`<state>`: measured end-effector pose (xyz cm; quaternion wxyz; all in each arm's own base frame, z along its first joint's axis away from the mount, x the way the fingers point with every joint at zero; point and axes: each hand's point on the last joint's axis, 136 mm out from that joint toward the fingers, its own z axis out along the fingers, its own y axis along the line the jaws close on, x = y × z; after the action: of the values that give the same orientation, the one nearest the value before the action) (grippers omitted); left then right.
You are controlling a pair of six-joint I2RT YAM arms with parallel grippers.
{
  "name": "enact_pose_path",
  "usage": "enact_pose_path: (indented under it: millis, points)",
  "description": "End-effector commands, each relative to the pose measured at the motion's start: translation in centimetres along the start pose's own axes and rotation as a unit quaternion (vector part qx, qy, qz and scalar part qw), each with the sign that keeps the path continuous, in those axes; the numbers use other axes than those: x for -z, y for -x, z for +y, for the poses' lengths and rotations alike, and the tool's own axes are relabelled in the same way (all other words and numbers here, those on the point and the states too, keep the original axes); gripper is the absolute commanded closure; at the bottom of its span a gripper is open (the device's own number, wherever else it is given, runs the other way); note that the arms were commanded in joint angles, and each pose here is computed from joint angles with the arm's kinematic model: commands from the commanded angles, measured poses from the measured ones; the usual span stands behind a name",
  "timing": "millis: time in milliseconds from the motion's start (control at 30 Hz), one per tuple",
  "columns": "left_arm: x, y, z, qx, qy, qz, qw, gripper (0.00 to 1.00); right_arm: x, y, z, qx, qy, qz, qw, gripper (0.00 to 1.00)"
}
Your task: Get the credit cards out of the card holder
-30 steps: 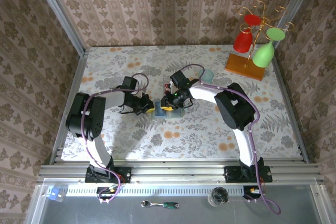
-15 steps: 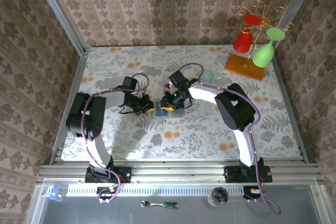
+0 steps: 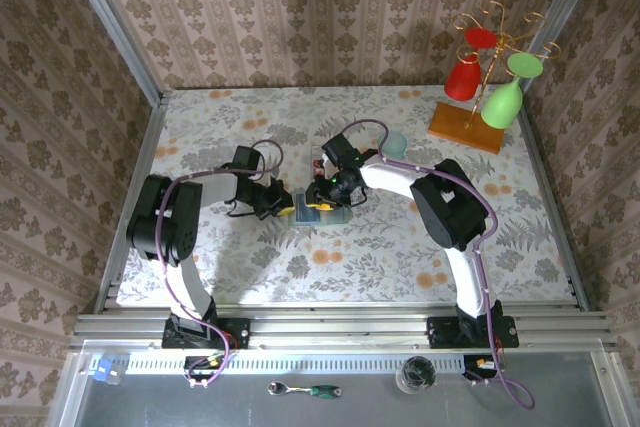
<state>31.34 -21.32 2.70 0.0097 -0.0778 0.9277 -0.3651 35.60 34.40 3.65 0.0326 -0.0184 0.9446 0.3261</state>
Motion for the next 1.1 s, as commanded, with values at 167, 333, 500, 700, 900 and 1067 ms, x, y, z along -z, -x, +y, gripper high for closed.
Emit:
enact_pose_path:
  millis: [167,333,500,700,900,1067]
  points:
    - [2.0,0.5,-1.8,-0.018,0.000,-0.017,1.000,0.94,2.1,0.3,2.0,0.012,0.030,-0.022,0.999,0.66]
    - [1.3,0.1,-2.2,-0.022,-0.003,-0.008,1.000,0.94,2.0,0.2,1.2,0.003,0.018,-0.019,1.000,0.66]
    - [0.4,-0.1,-1.9,-0.019,-0.006,-0.001,1.000,0.94,1.7,0.0,0.5,-0.005,0.010,-0.014,1.000,0.67]
    - [-0.1,-0.3,-1.3,-0.014,-0.004,0.005,1.000,0.94,1.6,-0.1,0.4,-0.007,0.012,-0.012,1.000,0.67]
    - [-0.5,-0.8,0.2,-0.008,0.016,0.013,1.000,0.94,1.1,0.0,0.7,-0.007,0.025,-0.007,1.000,0.67]
    - [-0.6,-0.9,0.8,-0.002,0.019,0.015,1.000,0.94,0.8,0.0,0.7,-0.009,0.026,-0.003,1.000,0.67]
